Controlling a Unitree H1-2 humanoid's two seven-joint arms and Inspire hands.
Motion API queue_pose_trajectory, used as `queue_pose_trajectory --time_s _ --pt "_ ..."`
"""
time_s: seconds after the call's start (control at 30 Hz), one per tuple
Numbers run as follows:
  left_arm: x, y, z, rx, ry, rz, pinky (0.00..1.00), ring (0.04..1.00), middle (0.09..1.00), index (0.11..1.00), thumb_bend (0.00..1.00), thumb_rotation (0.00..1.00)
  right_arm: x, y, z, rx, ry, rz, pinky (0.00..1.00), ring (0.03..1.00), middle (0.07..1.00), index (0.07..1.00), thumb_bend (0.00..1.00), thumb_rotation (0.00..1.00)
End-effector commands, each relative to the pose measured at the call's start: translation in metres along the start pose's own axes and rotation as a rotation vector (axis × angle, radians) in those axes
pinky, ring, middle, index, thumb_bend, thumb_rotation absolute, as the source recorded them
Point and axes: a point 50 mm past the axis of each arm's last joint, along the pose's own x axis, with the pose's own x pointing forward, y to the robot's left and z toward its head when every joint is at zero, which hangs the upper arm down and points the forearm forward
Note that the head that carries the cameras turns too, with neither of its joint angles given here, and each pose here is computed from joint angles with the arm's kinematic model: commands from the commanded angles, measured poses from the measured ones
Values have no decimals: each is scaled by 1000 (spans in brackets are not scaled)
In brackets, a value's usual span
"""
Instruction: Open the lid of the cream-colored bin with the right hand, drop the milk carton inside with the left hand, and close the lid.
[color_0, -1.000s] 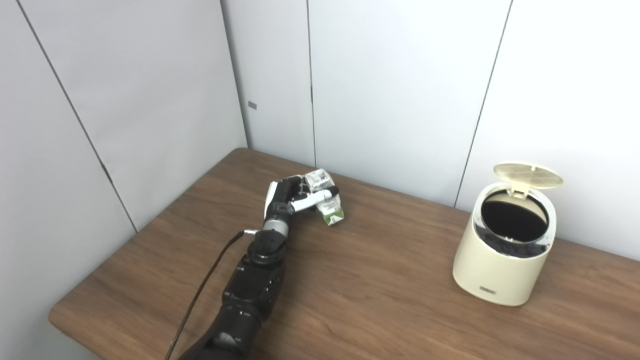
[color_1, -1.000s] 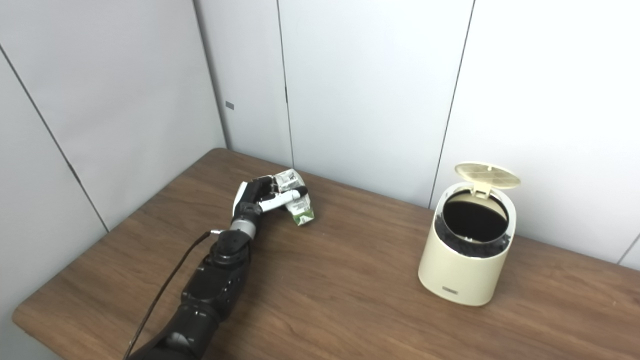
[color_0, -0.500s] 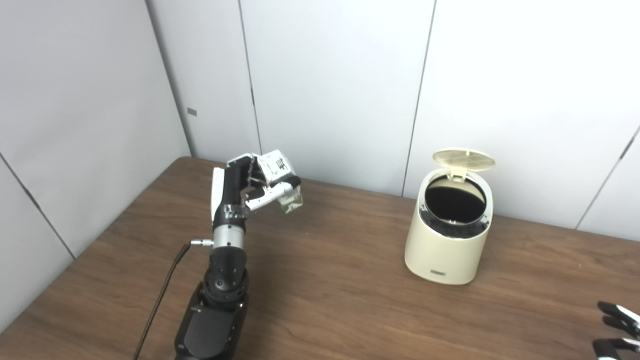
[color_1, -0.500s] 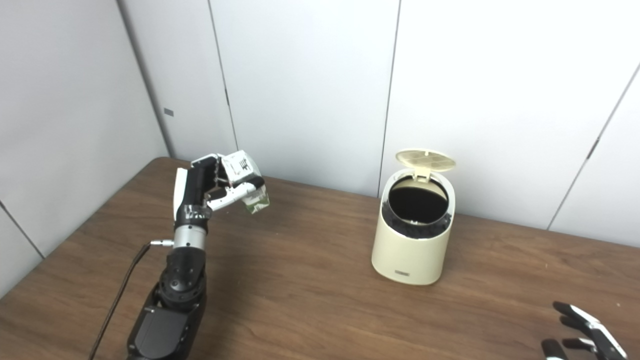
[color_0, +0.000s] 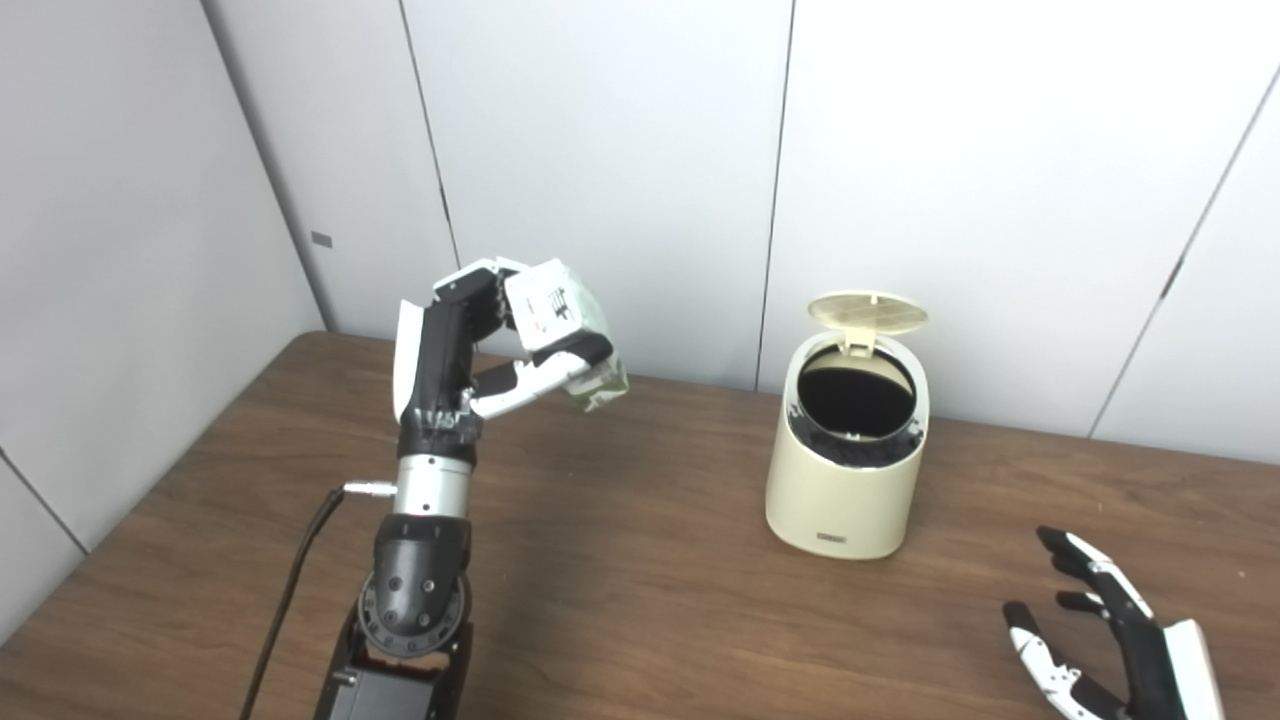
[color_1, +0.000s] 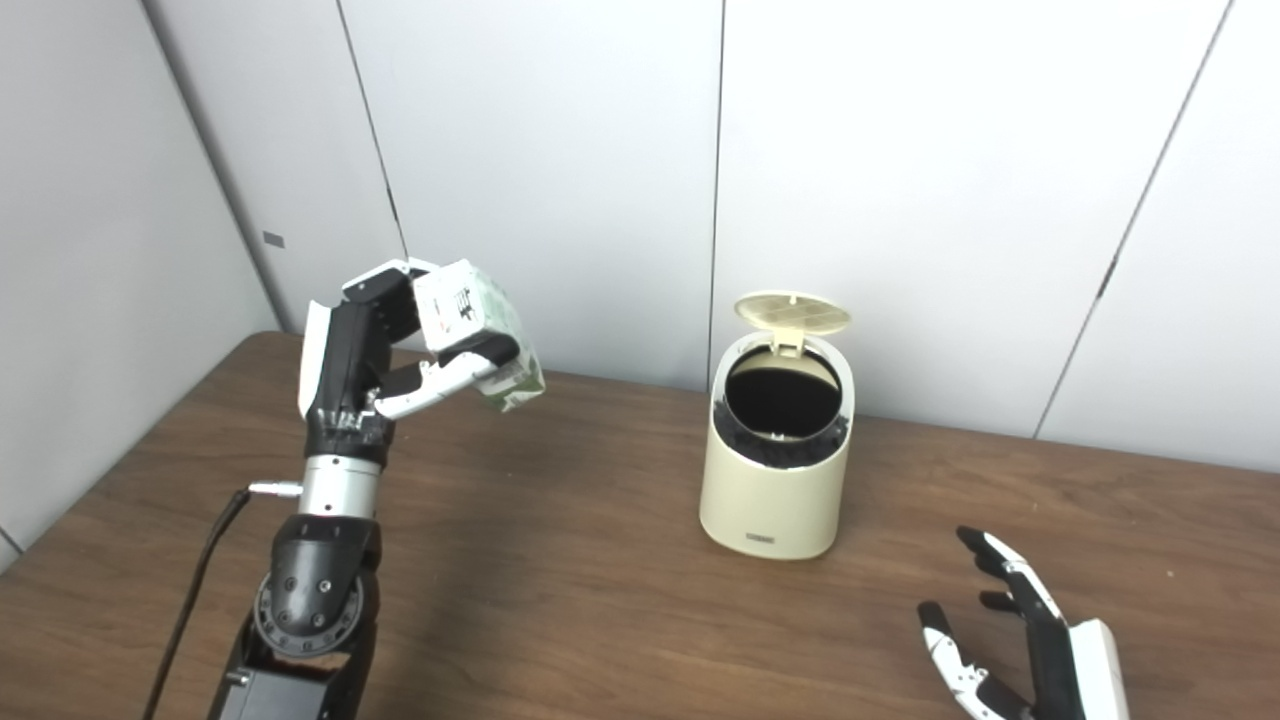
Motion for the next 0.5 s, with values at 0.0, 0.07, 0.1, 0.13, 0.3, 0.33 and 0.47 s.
queue_pose_trajectory --time_s 0.0,0.07,0.1,0.13,0.3,0.33,0.47 --pt "8 -9 25 -23 -143 -19 351 437 484 488 504 0 9 -2 3 -14 -33 -40 672 797 817 812 119 77" --pt "6 -17 29 -35 -172 -41 347 435 486 488 504 0 11 1 2 -12 -29 -41 667 795 816 811 123 81" --pt "5 -23 32 -47 -193 -57 339 431 487 490 504 0 11 2 2 -10 -23 -41 671 798 818 812 123 101" --pt "3 -28 34 -53 -215 -73 335 427 487 498 503 0 12 4 1 -7 -16 -42 680 803 822 814 128 134" --pt "-1 -51 40 -99 -291 -118 323 413 481 517 501 0 17 11 -3 -10 13 -43 699 817 835 823 149 291" --pt "-2 -56 41 -98 -307 -124 330 417 482 515 501 0 18 13 -3 -6 15 -47 698 817 836 823 154 302" --pt "-1 -69 42 -93 -355 -158 330 419 477 512 502 0 20 20 -3 12 21 -68 687 808 831 816 177 341"
